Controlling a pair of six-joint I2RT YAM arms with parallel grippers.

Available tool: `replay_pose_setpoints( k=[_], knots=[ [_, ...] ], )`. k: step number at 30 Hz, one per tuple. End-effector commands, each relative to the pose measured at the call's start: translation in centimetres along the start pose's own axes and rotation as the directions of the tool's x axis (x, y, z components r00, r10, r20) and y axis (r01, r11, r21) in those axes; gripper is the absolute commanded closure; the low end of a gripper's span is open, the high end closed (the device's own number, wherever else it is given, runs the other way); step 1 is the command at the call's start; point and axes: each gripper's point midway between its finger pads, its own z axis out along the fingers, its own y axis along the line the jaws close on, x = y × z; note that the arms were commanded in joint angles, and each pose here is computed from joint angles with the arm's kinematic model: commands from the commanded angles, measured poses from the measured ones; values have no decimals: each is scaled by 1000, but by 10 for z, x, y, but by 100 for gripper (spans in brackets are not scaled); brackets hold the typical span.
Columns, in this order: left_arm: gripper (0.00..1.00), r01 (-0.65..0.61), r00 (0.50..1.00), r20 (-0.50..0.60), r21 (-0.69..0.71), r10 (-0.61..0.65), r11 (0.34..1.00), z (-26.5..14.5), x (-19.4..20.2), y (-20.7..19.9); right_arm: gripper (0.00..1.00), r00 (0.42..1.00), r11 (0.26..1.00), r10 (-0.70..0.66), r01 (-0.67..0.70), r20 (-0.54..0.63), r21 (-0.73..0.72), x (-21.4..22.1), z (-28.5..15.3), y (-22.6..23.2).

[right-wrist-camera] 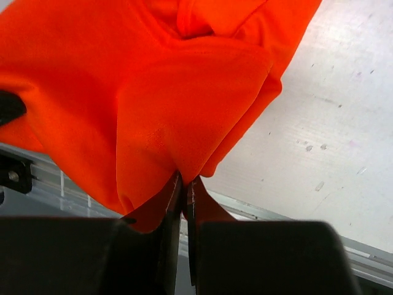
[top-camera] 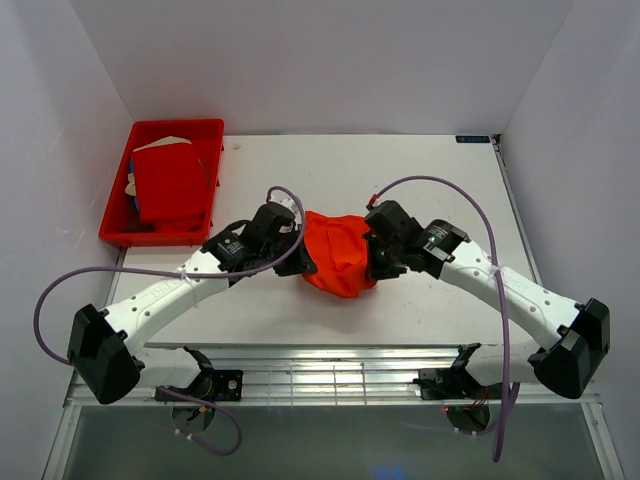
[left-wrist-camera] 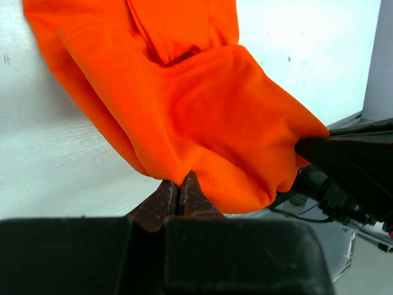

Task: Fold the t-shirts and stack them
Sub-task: Fold the tshirt

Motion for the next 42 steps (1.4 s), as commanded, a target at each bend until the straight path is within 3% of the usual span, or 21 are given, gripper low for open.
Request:
replay_pose_setpoints(
  k=[1,6,15,25,30,31,32,33,35,36,37,38,40,42],
  knots=[
    [100,29,995,93,-23,-27,999,-4,-28,-8,92,996,997,-5,-2,93,76,-35,-5,-3],
    [100,56,985,166,-91,-40,994,12,-43,5,92,993,991,-19,4,113,133,-57,9,-9],
    [100,70,967,249,-87,-47,994,31,-67,8,92,989,979,-5,-25,146,205,-82,23,-29],
    [100,83,960,272,-80,-59,993,72,-99,18,92,981,974,10,-53,193,218,-112,40,-46],
    [100,79,913,405,-49,-52,996,96,-155,17,92,947,965,24,-105,320,239,-164,61,-68],
    [95,78,896,441,-51,-48,996,98,-168,17,92,936,964,30,-120,350,239,-175,65,-73],
    [73,83,854,519,-78,-31,993,100,-195,20,92,922,950,38,-152,385,272,-188,72,-89],
    [60,87,825,565,-86,-23,992,97,-211,21,92,885,951,31,-170,465,260,-212,72,-92],
    [25,85,742,670,-63,-21,994,88,-247,20,84,841,939,19,-202,541,280,-239,73,-108],
    [18,89,709,704,-50,-28,995,80,-265,13,73,822,938,-22,-181,569,297,-251,72,-113],
    [11,104,689,724,-56,-31,993,76,-278,15,62,766,942,-37,-188,642,279,-274,65,-113],
    [2,114,687,726,-70,-27,991,76,-285,17,55,762,939,-51,-184,646,291,-280,71,-121],
    [2,120,687,726,-64,-36,991,80,-308,11,48,748,944,-62,-171,661,282,-301,64,-123],
    [2,120,718,696,-104,-14,987,88,-307,14,40,753,953,-67,-146,655,265,-314,67,-123]
  ],
)
